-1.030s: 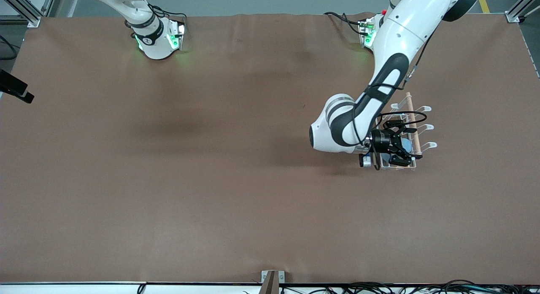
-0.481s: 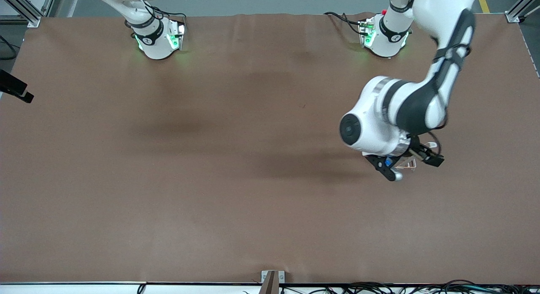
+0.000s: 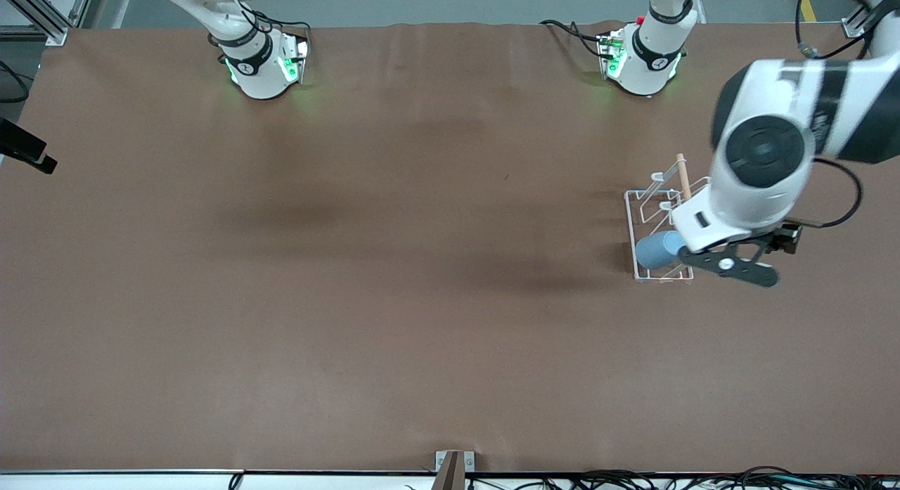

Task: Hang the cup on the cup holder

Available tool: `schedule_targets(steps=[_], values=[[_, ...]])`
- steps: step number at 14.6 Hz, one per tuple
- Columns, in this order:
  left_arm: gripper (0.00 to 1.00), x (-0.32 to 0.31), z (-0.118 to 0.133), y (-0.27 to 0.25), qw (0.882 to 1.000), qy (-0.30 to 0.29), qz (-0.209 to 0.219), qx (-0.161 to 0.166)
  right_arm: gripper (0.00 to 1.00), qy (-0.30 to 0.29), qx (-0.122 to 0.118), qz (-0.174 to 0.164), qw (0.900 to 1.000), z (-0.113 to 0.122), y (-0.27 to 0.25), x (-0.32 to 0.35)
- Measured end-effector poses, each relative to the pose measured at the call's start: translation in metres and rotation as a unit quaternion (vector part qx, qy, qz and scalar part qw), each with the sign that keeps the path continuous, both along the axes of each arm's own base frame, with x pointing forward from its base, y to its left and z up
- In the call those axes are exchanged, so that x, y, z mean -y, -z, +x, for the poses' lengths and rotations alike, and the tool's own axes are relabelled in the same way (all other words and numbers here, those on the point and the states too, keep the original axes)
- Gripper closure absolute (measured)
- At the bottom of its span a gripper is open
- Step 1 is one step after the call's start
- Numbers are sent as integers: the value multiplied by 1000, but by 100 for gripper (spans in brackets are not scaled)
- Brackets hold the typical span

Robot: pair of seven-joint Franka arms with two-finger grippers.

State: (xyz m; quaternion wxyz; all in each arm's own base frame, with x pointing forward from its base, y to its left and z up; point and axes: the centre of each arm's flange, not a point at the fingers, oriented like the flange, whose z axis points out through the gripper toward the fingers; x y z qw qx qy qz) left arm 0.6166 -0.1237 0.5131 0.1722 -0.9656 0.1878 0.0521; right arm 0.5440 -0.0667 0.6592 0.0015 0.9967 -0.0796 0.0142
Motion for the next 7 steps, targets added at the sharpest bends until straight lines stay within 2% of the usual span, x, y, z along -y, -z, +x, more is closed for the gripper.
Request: schedule_targets(steps=[2, 4, 7], values=[[0, -27, -5, -24, 997, -53, -57, 15, 0, -3, -1, 0, 1000, 1, 1, -3], [0, -54, -19, -50, 989, -106, -102, 35, 0, -5, -1, 0, 1000, 2, 1, -5], [0, -68, -52, -89, 977, -149, -138, 64, 0, -14, -1, 0, 1000, 2, 1, -5]])
